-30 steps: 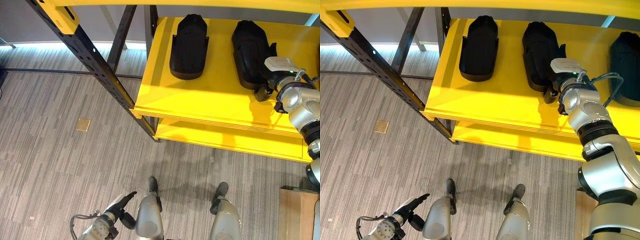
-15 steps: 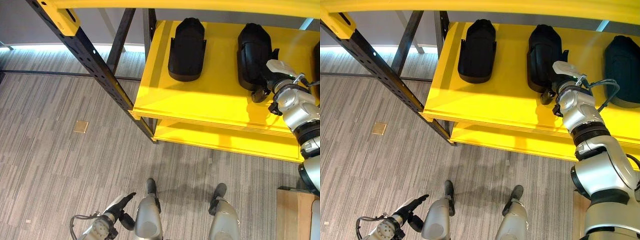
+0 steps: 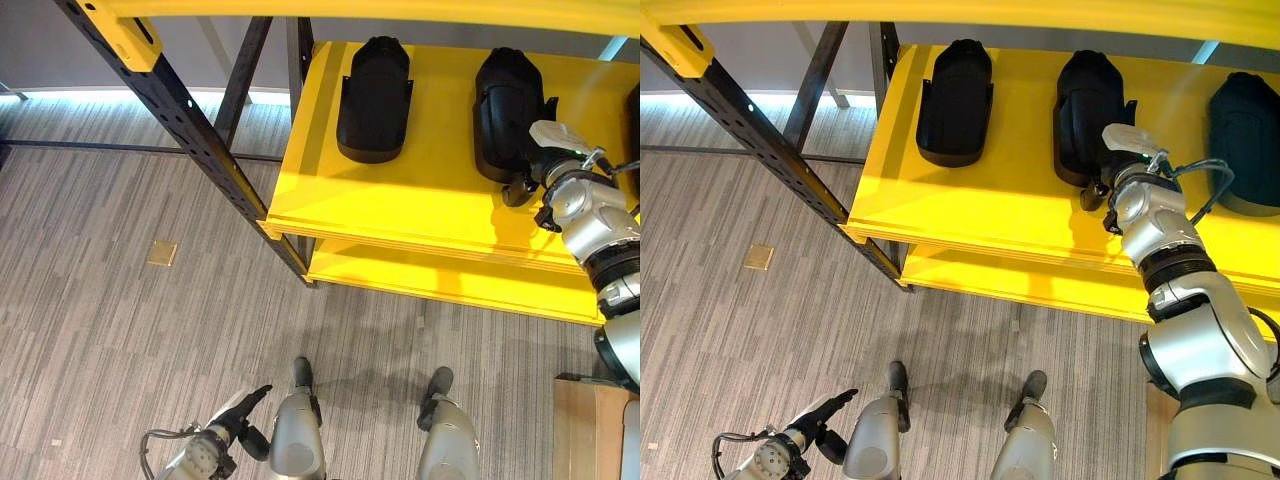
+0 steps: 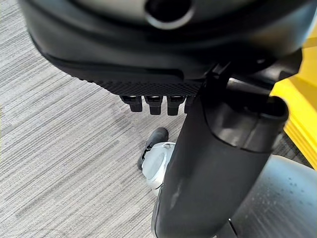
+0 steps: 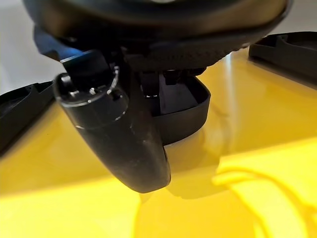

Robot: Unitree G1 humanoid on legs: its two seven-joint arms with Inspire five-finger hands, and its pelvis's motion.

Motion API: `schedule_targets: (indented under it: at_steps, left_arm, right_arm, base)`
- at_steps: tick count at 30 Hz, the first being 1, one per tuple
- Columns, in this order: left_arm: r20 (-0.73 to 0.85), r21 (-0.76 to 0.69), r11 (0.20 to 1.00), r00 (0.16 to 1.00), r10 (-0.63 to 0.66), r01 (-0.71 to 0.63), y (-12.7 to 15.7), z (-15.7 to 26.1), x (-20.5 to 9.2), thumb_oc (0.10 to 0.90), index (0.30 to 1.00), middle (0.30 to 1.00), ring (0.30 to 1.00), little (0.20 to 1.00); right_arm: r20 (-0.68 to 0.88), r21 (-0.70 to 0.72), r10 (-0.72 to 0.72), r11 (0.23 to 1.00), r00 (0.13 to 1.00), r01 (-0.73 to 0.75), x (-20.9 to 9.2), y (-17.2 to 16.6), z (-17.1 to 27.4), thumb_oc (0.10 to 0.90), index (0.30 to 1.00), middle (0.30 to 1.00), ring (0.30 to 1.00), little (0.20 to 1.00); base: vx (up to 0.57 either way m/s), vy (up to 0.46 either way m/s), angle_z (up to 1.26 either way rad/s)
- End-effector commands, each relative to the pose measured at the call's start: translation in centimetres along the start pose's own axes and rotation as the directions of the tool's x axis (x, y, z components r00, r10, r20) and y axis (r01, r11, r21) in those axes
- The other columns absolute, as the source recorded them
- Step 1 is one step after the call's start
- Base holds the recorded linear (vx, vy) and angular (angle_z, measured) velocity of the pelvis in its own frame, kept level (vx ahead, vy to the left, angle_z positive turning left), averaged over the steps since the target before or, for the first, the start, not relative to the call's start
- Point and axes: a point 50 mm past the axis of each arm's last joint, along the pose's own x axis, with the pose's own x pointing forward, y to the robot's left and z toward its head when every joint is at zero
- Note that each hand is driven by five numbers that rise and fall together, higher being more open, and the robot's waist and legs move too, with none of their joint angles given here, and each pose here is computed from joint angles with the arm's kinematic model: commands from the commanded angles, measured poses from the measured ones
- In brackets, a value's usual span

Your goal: Move parts from the plastic box to the shelf.

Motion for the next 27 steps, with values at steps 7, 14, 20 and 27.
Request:
schedule_targets:
  at_steps: [7, 14, 20, 27]
  left_arm:
    - [-0.003, 0.031, 0.999, 1.0, -0.014, 0.014, 0.4, 0.0, -0.2, 0.9, 1.0, 1.0, 1.0, 1.0]
    - [-0.002, 0.032, 0.999, 1.0, -0.018, 0.018, 0.4, 0.0, -0.3, 0.9, 1.0, 1.0, 1.0, 1.0]
    - [-0.001, 0.029, 0.999, 1.0, -0.017, 0.017, 0.3, 0.0, -0.2, 0.9, 1.0, 1.0, 1.0, 1.0]
    - [-0.002, 0.028, 1.0, 1.0, -0.014, 0.014, 0.2, -0.2, -0.3, 0.9, 1.0, 1.0, 1.0, 1.0]
  right_arm:
    - [-0.059, -0.101, -0.052, 0.994, 0.997, 0.045, -0.1, -0.4, -1.3, 0.9, 1.0, 1.0, 1.0, 1.0]
    - [-0.034, -0.165, -0.111, 0.981, 0.993, 0.104, -0.2, -1.0, -1.2, 0.9, 1.0, 1.0, 1.0, 1.0]
    - [-0.009, -0.217, -0.177, 0.961, 0.984, 0.17, -0.3, -1.4, -1.0, 0.9, 1.0, 1.0, 1.0, 1.0]
    - [0.026, -0.24, -0.227, 0.944, 0.973, 0.227, -0.4, -1.9, -0.6, 0.9, 1.0, 1.0, 1.0, 1.0]
  base:
    - [0.0, 0.0, 0.0]
    - [0.0, 0.0, 0.0]
    - [0.0, 0.0, 0.0]
    - [0.0, 0.0, 0.0]
